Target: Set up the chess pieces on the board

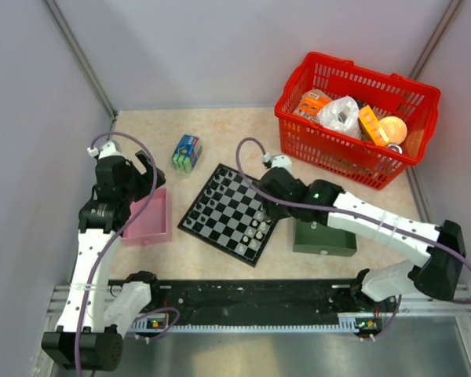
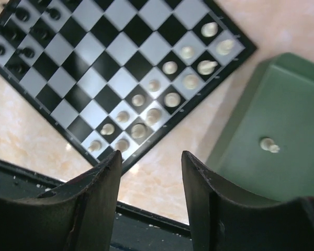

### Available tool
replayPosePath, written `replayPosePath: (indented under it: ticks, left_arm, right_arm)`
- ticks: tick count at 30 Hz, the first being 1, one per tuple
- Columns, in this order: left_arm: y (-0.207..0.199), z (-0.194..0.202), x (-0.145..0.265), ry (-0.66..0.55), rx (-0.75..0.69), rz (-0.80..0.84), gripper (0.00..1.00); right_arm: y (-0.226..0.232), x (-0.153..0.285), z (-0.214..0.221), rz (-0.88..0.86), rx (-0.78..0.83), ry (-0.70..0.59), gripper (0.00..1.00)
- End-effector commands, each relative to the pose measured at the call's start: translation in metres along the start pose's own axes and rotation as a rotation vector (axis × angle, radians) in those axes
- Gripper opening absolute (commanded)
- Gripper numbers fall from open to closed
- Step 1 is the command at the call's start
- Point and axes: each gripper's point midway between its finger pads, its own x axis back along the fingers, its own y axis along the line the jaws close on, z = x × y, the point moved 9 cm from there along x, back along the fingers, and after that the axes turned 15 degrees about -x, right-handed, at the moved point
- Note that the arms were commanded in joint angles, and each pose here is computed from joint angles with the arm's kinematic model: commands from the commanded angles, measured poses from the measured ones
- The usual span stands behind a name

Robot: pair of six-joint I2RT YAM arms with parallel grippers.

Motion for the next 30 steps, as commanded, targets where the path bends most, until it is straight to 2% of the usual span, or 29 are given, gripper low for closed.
replayPosePath:
  ticks: [1, 4, 11, 16, 25, 30]
  left_arm:
    - [-0.002, -0.007, -0.001, -0.037, 0.005, 0.015, 0.99]
    - [-0.002, -0.007, -0.001, -0.037, 0.004, 0.015, 0.99]
    - [-0.002, -0.01, -0.004, -0.032, 0.001, 0.012, 0.99]
    - [-0.003, -0.013, -0.004, -0.035, 0.004, 0.011, 0.99]
    - [-0.003, -0.013, -0.002, -0.038, 0.012, 0.012, 0.99]
    - [-0.003, -0.011, -0.002, -0.036, 0.011, 0.008, 0.99]
  right_arm:
    - [-0.035, 0.013, -0.023, 0.07, -0.107, -0.114, 0.5]
    - [-0.057, 0.014, -0.027, 0.113, -0.169, -0.14, 0.52]
    - [-0.104, 0.013, -0.024, 0.227, -0.306, -0.184, 0.73]
    - [-0.118, 0.005, -0.02, 0.302, -0.326, -0.186, 0.81]
    - [-0.128, -0.01, -0.016, 0.346, -0.34, -0.138, 0.82]
    - [-0.13, -0.017, -0.009, 0.344, -0.336, -0.101, 0.74]
